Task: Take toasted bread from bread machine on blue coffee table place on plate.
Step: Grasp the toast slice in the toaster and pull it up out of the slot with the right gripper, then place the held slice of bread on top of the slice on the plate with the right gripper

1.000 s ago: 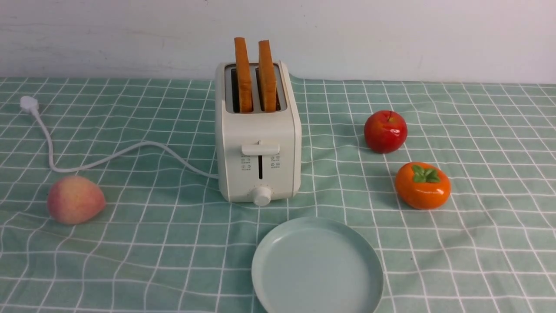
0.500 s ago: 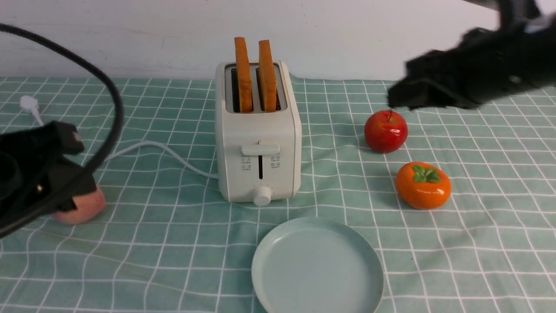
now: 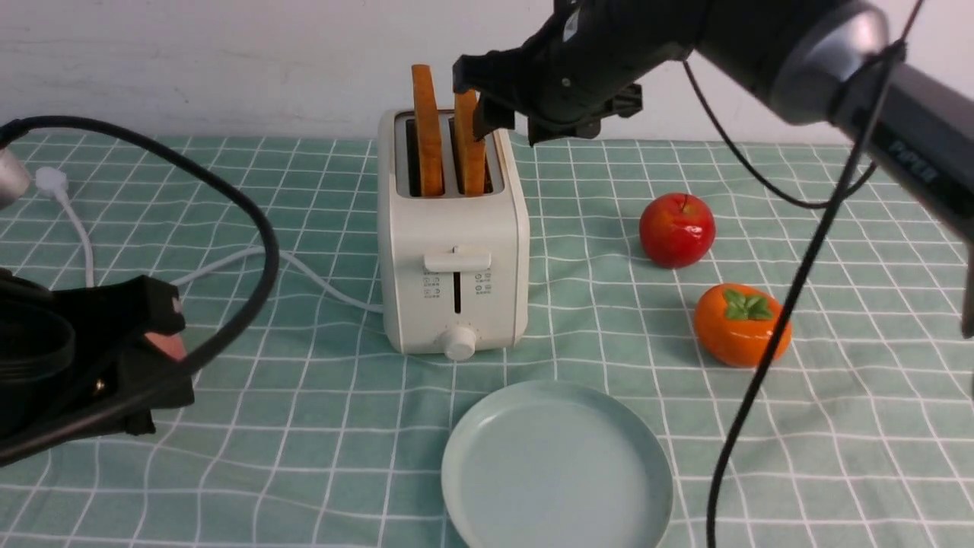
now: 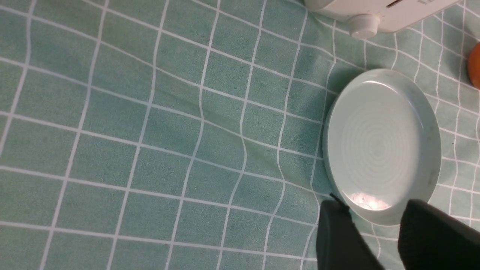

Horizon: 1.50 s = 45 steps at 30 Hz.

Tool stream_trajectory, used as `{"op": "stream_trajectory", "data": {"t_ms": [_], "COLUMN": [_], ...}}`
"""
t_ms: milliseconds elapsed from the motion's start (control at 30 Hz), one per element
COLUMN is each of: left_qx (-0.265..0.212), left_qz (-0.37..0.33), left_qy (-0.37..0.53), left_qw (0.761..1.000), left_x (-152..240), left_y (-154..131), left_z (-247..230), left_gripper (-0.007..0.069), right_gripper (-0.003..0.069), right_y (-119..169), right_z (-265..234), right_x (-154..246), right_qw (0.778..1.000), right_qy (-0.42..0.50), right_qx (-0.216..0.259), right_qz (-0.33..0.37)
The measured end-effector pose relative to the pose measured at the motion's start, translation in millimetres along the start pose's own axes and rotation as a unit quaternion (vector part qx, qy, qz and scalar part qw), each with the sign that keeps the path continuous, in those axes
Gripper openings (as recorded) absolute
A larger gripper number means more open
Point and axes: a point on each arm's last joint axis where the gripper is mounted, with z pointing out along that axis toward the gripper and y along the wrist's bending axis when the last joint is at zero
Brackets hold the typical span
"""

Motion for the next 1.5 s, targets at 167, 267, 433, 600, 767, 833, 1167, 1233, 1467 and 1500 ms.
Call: {"op": "stream_trajectory", "data": {"t_ms": [167, 267, 433, 600, 767, 833, 1167, 1233, 1467, 1500], "left_qx": [-0.002, -0.002, -0.003, -0.004, -0.004, -0.006, -0.012, -0.012, -0.012, -0.011], "left_qz": [0.002, 0.003, 0.003, 0.004, 0.004, 0.004, 0.003, 0.003, 0.003, 0.002], "left_qy": [0.0, 0.0, 0.0, 0.0, 0.001, 0.003, 0.015, 0.015, 0.016, 0.016], "left_qw": [1.0, 1.0, 1.0, 1.0, 1.0, 1.0, 1.0, 1.0, 1.0, 1.0], "left_x": [0.0, 0.0, 0.0, 0.0, 0.2, 0.6, 2.8, 2.8, 2.8, 2.9], "left_y": [0.4, 0.4, 0.6, 0.7, 0.8, 1.0, 2.2, 2.2, 2.1, 1.9], "left_z": [0.0, 0.0, 0.0, 0.0, 0.0, 0.0, -0.1, -0.1, -0.1, -0.1], "left_gripper": [0.0238, 0.0238, 0.0238, 0.0238, 0.0238, 0.0238, 0.0238, 0.0238, 0.0238, 0.0238], "right_gripper": [0.0442, 0.0442, 0.0442, 0.0442, 0.0418, 0.0354, 0.0095, 0.0095, 0.0095, 0.0095], "right_y": [0.7, 1.6, 6.2, 11.2, 9.7, 5.9, 21.1, 24.9, -15.0, -22.7], "right_z": [0.9, 0.0, -4.3, -6.1, 11.0, 24.4, -68.2, -117.0, -256.7, -260.8], "right_x": [-2.2, -3.3, -7.8, -8.8, -0.4, 6.4, -25.6, -36.5, -37.5, -33.1], "right_qw": [1.0, 1.0, 0.999, 0.999, 0.999, 1.0, 0.995, 0.99, 0.969, 0.967], "right_qy": [-0.01, -0.013, -0.023, -0.029, -0.012, 0.003, -0.046, -0.076, -0.098, -0.091], "right_qx": [-0.003, -0.007, -0.025, -0.033, -0.033, -0.027, -0.018, -0.003, 0.176, 0.196], "right_qz": [0.002, 0.003, 0.015, 0.004, -0.012, -0.013, -0.087, -0.116, -0.144, -0.134]}}
